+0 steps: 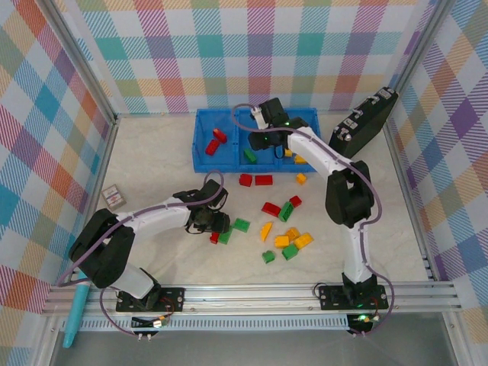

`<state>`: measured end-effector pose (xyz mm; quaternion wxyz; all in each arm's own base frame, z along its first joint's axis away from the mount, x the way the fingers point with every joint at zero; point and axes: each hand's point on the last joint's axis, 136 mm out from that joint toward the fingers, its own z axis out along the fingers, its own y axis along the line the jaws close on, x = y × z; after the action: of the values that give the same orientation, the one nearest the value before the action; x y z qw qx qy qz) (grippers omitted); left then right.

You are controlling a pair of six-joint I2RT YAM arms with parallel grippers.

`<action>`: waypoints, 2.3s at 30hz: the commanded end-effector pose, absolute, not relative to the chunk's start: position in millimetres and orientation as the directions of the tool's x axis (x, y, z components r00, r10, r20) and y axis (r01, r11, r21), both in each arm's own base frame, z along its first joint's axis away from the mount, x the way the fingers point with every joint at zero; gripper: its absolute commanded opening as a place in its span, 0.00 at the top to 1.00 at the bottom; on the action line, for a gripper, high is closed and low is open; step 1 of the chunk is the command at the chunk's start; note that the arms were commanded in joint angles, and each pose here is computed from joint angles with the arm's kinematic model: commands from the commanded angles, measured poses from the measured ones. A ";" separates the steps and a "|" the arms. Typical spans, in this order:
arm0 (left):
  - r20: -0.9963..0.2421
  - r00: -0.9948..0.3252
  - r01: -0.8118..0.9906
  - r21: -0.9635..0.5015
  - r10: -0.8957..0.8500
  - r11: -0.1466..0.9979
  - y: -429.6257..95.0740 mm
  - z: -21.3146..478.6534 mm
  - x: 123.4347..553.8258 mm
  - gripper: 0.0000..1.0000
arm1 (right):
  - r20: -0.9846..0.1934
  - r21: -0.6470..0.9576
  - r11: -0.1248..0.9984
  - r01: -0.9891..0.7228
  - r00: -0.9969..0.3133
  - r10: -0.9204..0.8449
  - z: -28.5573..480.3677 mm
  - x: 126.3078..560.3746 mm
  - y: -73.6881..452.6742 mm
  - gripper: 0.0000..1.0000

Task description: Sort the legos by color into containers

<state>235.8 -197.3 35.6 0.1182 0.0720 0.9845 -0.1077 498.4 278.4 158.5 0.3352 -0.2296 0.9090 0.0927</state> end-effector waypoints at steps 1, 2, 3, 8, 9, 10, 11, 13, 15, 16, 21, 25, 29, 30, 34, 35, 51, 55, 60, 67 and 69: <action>-0.179 -0.977 0.136 -0.102 0.116 0.985 -174.4 17.9 217.6 0.57 | -0.668 -0.019 0.875 -0.484 -0.645 -0.371 171.0 493.2 273.6 0.51; -0.176 -0.978 0.132 -0.096 0.114 0.987 -171.9 17.7 215.6 0.59 | -0.666 -0.025 0.876 -0.481 -0.646 -0.374 171.3 492.2 271.9 0.51; -0.177 -0.978 0.127 -0.090 0.110 0.988 -169.6 18.4 214.6 0.60 | -0.664 -0.032 0.878 -0.478 -0.646 -0.376 171.8 491.2 269.7 0.51; -0.202 -0.975 0.112 -0.070 0.096 0.991 -162.0 28.6 214.3 0.66 | -0.667 -0.047 0.884 -0.465 -0.644 -0.375 177.6 486.3 262.9 0.51; -0.211 -0.973 0.112 -0.068 0.096 0.991 -161.3 32.5 215.6 0.66 | -0.669 -0.047 0.886 -0.462 -0.644 -0.371 179.3 484.9 261.7 0.51; -0.221 -0.971 0.111 -0.063 0.095 0.992 -160.2 36.0 216.6 0.66 | -0.667 -0.050 0.886 -0.460 -0.645 -0.373 179.6 483.6 260.3 0.51; -0.230 -0.969 0.110 -0.061 0.094 0.992 -159.5 40.5 217.8 0.66 | -0.666 -0.051 0.888 -0.457 -0.646 -0.372 180.4 482.6 258.6 0.51; -0.256 -0.962 0.113 -0.058 0.095 0.992 -159.0 50.9 221.4 0.66 | -0.667 -0.053 0.890 -0.453 -0.647 -0.369 181.0 480.6 257.1 0.51; -0.281 -0.955 0.116 -0.056 0.096 0.992 -159.1 61.4 225.6 0.66 | -0.665 -0.055 0.892 -0.449 -0.650 -0.368 180.4 479.3 255.5 0.51; -0.296 -0.950 0.119 -0.054 0.098 0.991 -158.9 67.1 227.9 0.66 | -0.663 -0.054 0.893 -0.447 -0.653 -0.366 179.7 478.6 255.0 0.51; -0.320 -0.943 0.119 -0.052 0.096 0.992 -157.2 78.0 230.4 0.67 | -0.658 -0.054 0.897 -0.439 -0.660 -0.363 179.2 474.2 251.4 0.50; -0.298 -0.950 0.117 -0.069 0.091 0.991 -160.0 72.9 227.0 0.56 | -0.660 -0.055 0.897 -0.438 -0.658 -0.362 182.9 471.1 249.2 0.49; -0.287 -0.954 0.111 -0.071 0.086 0.991 -160.9 65.4 226.5 0.48 | -0.661 -0.063 0.897 -0.438 -0.654 -0.366 186.3 469.4 247.1 0.48; -0.285 -0.955 0.113 -0.079 0.086 0.991 -162.9 64.0 226.7 0.47 | -0.663 -0.065 0.897 -0.438 -0.653 -0.367 187.3 469.0 246.6 0.48; -0.268 -0.960 0.113 -0.109 0.080 0.988 -169.4 57.6 225.7 0.46 | -0.660 -0.078 0.898 -0.434 -0.652 -0.373 187.1 468.7 243.9 0.48; -0.264 -0.961 0.113 -0.114 0.080 0.987 -170.5 55.6 225.2 0.46 | -0.658 -0.082 0.898 -0.433 -0.653 -0.375 186.4 468.8 242.8 0.48; -0.208 -0.976 0.088 -0.098 0.066 0.991 -167.5 27.7 218.0 0.56 | -0.650 -0.089 0.897 -0.432 -0.658 -0.381 182.5 468.9 242.4 0.48; -0.191 -0.980 0.079 -0.092 0.060 0.993 -165.8 20.0 215.0 0.61 | -0.649 -0.094 0.897 -0.431 -0.657 -0.384 183.0 468.8 241.5 0.48; -0.177 -0.983 0.065 -0.088 0.049 0.994 -162.9 13.6 211.1 0.69 | -0.646 -0.101 0.898 -0.428 -0.658 -0.387 181.4 468.8 239.9 0.48; -0.218 -0.974 0.072 -0.080 0.052 0.994 -162.9 30.2 222.6 0.80 | -0.646 -0.110 0.900 -0.422 -0.657 -0.387 189.3 461.4 233.7 0.48; -0.254 -0.965 0.078 -0.070 0.058 0.994 -161.9 45.0 234.6 0.81 | -0.647 -0.109 0.905 -0.411 -0.662 -0.379 195.4 454.1 228.1 0.47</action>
<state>220.2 -162.6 23.1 0.1016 0.0294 0.9934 -0.0448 466.7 235.5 164.6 0.3302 -0.2206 0.9175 0.0247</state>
